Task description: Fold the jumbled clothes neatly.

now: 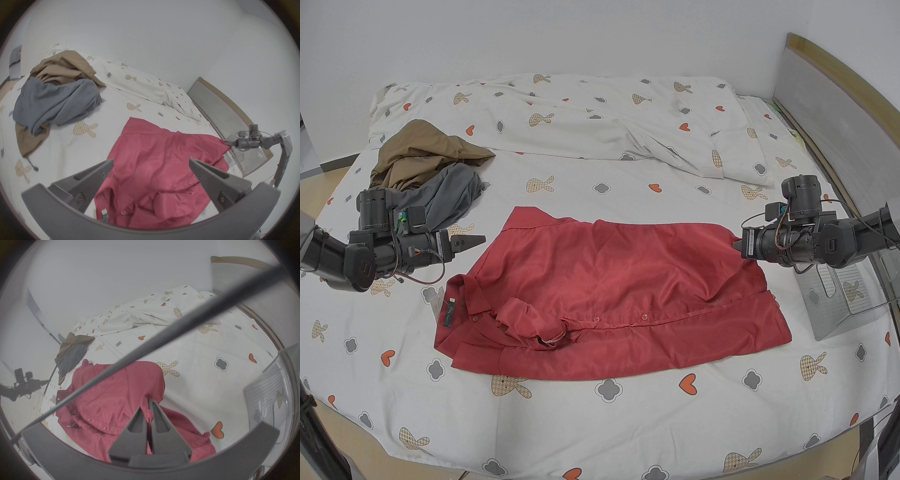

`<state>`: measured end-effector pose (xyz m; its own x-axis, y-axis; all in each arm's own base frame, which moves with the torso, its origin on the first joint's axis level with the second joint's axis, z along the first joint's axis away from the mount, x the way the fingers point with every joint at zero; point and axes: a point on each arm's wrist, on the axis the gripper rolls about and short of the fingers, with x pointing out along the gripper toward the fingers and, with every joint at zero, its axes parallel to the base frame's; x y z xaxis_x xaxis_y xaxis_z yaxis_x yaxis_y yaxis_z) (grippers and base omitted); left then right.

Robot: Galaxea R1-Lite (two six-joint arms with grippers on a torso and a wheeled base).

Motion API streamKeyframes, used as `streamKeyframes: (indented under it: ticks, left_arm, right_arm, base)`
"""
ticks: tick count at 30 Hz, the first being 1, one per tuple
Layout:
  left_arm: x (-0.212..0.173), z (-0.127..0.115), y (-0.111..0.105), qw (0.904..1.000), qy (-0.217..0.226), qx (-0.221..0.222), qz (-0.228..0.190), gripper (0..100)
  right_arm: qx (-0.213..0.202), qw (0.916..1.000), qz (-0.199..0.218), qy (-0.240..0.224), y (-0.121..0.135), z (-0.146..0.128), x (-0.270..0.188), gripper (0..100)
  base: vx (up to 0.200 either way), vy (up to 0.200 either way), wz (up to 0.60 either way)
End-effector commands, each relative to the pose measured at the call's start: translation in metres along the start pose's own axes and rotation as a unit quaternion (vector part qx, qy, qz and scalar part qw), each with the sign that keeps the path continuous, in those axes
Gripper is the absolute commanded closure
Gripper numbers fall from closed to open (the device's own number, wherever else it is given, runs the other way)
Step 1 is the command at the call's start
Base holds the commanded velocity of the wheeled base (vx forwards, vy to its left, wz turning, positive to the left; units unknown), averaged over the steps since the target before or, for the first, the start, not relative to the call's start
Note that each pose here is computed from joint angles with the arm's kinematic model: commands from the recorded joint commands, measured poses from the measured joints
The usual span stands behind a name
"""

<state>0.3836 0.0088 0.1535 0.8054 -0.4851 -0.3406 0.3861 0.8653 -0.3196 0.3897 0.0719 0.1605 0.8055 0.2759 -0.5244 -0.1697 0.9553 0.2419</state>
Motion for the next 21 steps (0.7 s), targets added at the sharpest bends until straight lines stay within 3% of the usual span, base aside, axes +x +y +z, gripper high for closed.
streamKeyframes:
  ticks: [1,8,12,18,21]
  left_arm:
    - [0.041,-0.008,0.022,0.9996,0.021,0.013,0.012,0]
    - [0.072,-0.017,0.02,0.9961,0.024,0.029,0.079,0]
    - [0.062,-0.016,0.013,0.9975,0.028,0.027,0.058,0]
    - [0.025,-0.016,-0.005,0.9992,0.028,0.027,-0.014,0]
    - [0.02,-0.022,-0.007,0.9988,0.033,0.031,-0.019,0]
  right_arm:
    - [-0.014,0.9996,0.022,-0.006,0.022,-0.005,-0.035,100]
    - [-0.014,0.9997,0.02,0.003,0.023,-0.015,-0.048,100]
    - [-0.013,0.9999,0.005,0.004,0.021,-0.017,-0.049,100]
    - [-0.013,0.9999,-0.001,0.006,0.021,-0.018,-0.047,100]
    - [-0.013,0.9999,-0.001,0.006,0.021,-0.018,-0.046,100]
  base:
    - [0.0,0.0,0.0]
    - [0.0,0.0,0.0]
    - [0.0,0.0,0.0]
    - [0.0,0.0,0.0]
    - [0.0,0.0,0.0]
